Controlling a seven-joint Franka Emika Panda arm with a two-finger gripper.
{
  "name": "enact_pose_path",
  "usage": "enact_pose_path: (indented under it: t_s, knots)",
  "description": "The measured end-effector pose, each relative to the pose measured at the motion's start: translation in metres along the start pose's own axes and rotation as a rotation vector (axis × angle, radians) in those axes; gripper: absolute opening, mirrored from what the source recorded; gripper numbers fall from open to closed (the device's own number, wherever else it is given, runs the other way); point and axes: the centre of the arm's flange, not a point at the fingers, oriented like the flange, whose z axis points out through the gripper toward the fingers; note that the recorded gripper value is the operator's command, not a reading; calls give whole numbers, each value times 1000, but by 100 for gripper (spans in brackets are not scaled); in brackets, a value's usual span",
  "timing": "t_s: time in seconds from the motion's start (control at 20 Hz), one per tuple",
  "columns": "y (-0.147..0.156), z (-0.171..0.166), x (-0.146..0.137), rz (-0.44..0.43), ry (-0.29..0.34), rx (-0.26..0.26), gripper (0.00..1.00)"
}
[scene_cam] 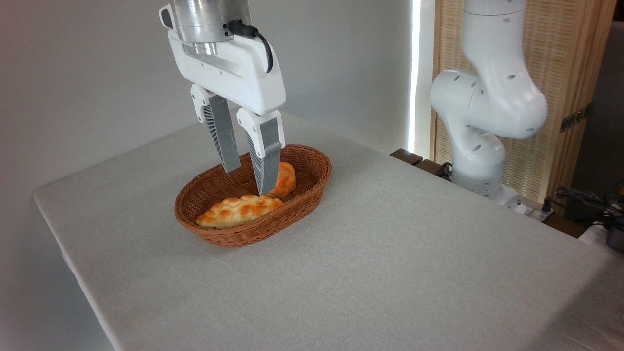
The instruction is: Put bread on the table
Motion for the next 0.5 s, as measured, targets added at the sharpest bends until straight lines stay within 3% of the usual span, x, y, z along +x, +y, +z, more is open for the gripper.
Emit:
enact_pose_path:
  t_s: [0.5]
  knots:
    - [-2,0,-2,-6,-2,-1,100]
